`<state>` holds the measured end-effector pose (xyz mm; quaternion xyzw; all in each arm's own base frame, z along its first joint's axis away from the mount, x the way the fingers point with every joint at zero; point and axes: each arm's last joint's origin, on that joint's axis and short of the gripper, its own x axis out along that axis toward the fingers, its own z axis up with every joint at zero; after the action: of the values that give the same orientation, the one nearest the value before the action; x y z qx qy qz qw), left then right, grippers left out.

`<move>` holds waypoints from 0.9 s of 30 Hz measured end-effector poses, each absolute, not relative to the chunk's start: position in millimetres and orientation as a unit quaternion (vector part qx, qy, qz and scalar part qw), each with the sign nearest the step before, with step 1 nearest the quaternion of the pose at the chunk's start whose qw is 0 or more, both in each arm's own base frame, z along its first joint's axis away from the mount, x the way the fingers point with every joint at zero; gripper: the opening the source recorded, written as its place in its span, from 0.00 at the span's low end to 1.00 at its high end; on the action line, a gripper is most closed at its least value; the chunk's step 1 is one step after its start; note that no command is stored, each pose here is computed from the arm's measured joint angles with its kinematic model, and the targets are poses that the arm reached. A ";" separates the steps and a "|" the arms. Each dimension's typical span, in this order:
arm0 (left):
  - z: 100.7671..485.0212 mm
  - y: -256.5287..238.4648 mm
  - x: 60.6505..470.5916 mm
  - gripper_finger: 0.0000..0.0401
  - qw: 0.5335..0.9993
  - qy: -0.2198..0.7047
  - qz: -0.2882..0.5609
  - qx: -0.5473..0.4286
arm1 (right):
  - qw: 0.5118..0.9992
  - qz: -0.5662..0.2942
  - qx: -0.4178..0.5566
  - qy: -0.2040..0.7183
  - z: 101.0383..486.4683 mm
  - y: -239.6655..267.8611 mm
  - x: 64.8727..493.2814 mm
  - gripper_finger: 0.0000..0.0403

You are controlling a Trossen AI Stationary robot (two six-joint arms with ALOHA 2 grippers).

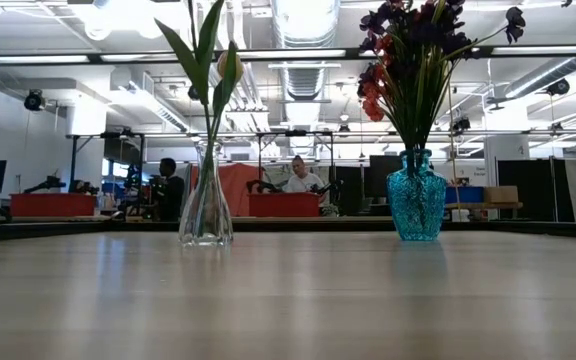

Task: Sort flowers into vase by color
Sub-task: Put the pink tulip into the transparent vase

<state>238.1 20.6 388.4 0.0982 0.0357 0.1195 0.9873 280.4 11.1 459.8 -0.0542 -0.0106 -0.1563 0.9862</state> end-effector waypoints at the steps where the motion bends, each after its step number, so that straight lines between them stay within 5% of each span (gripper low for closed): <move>1: 390.6 20.8 230.5 0.47 0.985 0.045 0.131 0.103 | 0.987 -0.154 -0.052 0.000 455.6 11.5 284.2 0.02; 8: 402.5 19.5 188.4 0.63 0.982 0.065 0.156 0.081 | 0.984 -0.147 -0.056 0.083 407.3 15.5 329.6 0.03; 17: 391.4 18.4 167.6 0.64 0.978 0.132 0.162 0.018 | 0.991 -0.043 -0.083 0.096 362.9 23.3 381.2 0.03; 27: 380.5 18.3 166.5 0.64 0.972 0.170 0.163 0.006 | 0.987 -0.049 -0.131 0.078 336.8 20.9 409.8 0.03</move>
<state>166.5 18.3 380.5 0.0063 0.1699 0.1628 0.9719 409.8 20.9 336.8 -0.1314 0.0778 -0.0489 0.9871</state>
